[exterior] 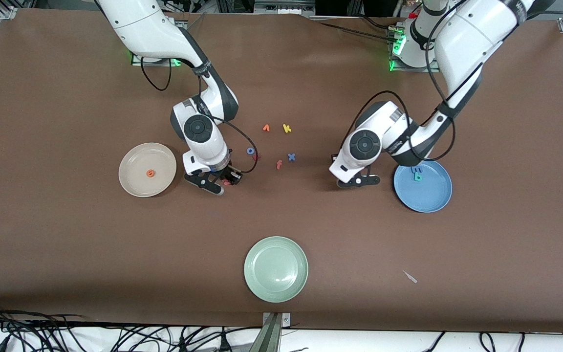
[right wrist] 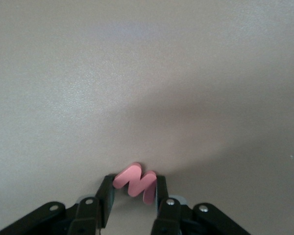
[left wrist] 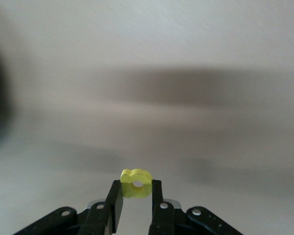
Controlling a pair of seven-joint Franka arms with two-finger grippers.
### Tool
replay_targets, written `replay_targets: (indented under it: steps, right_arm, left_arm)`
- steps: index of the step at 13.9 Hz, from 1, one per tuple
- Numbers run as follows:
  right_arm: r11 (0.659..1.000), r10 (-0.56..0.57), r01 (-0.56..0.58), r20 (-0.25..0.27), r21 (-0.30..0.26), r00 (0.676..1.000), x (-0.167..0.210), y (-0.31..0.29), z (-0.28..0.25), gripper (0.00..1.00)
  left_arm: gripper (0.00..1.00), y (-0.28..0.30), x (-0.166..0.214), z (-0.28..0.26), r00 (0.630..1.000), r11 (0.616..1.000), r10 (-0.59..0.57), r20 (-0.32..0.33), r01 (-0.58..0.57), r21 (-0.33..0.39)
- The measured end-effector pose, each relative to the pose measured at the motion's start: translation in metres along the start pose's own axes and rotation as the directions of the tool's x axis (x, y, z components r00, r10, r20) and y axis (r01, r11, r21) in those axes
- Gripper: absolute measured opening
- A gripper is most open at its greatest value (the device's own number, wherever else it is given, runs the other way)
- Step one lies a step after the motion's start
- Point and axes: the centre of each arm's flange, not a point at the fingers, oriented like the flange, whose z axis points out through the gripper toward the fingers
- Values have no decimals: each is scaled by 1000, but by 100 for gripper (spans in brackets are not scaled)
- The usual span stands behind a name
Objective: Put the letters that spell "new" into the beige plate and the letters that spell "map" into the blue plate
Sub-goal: 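Grasp the yellow D with the left gripper while the right gripper grasps the M, then place the D on the blue plate while the right gripper places the M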
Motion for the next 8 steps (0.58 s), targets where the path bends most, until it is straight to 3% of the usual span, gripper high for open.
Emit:
replay_targets:
  steps: [4, 8]
  right_arm:
    - [996, -69, 69, 20, -55, 997, 15, 11, -7, 39]
    - [975, -175, 181, 57, -131, 983, 57, 44, -40, 39]
  left_arm:
    - [28, -83, 33, -38, 997, 997, 65, 49, -67, 31]
    - [28, -179, 62, -24, 988, 994, 110, 110, -109, -14]
